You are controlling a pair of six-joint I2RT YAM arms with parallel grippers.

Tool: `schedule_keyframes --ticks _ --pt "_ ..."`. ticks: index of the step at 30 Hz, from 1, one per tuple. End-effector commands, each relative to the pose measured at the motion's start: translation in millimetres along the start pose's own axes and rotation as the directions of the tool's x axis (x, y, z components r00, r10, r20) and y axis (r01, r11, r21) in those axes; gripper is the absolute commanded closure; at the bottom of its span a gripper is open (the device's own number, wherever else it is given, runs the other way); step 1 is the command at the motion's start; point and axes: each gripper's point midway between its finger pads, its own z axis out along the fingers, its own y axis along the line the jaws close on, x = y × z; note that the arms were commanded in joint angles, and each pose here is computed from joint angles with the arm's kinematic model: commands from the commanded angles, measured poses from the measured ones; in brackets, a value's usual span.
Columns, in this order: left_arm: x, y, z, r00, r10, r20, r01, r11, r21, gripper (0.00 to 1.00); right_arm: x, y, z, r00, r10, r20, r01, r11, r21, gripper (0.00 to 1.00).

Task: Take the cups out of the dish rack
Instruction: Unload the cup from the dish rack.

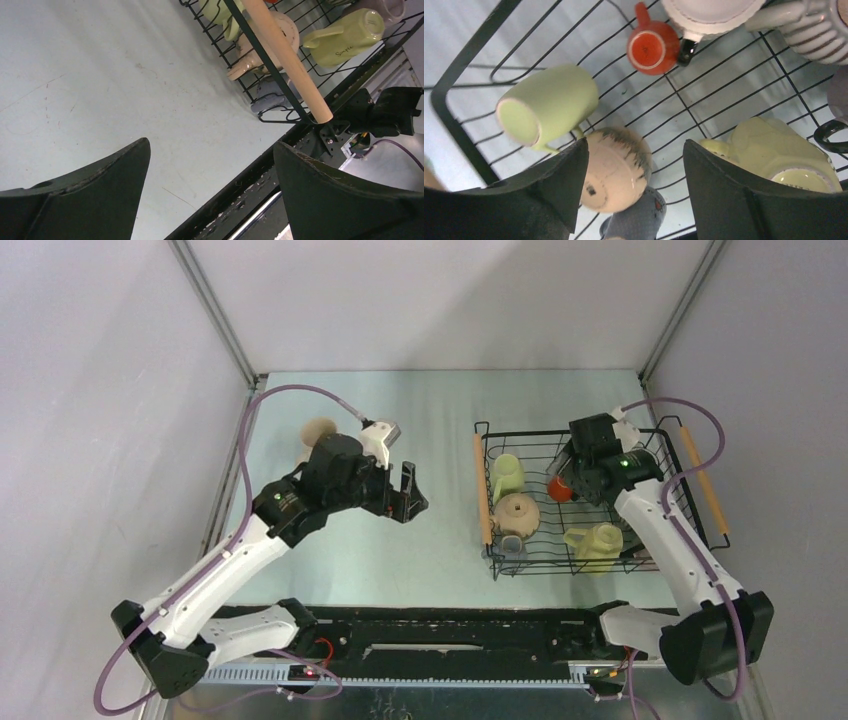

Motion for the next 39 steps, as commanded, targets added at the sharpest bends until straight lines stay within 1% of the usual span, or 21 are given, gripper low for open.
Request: schedule_keyframes --ticks 1,4,10,18,22,29,39 --pt "3 -11 1 1.0 0.004 0.025 -0.006 0.998 0.063 0.0 -16 -11 24 0.986 0.138 0.089 -0.145 0.986 0.085 0.28" --pt "4 -13 3 0.999 0.0 0.038 -0.003 0.997 0.077 0.0 -17 -22 35 0.981 0.164 0.101 -0.175 0.977 0.121 0.34" --pt "7 -15 7 0.999 -0.003 0.048 -0.002 0.995 0.095 0.0 -22 -42 53 0.971 0.207 0.12 -0.223 0.964 0.145 0.41" --pt "10 -10 17 0.998 0.019 0.063 -0.024 0.996 0.087 0.0 -29 -48 76 0.972 0.202 0.118 -0.22 0.962 0.161 0.44" --pt "9 -8 17 0.996 0.036 0.078 -0.042 0.996 0.08 0.0 -27 -48 88 0.976 0.192 0.101 -0.207 0.963 0.174 0.47" --pt "18 -1 16 0.995 0.066 0.072 -0.07 0.996 0.06 0.0 -24 -48 103 0.98 0.18 0.09 -0.194 0.963 0.188 0.49" --pt "24 2 16 0.996 0.07 0.063 -0.073 0.996 0.057 0.0 -16 -56 122 0.983 0.164 0.085 -0.18 0.954 0.238 0.58"
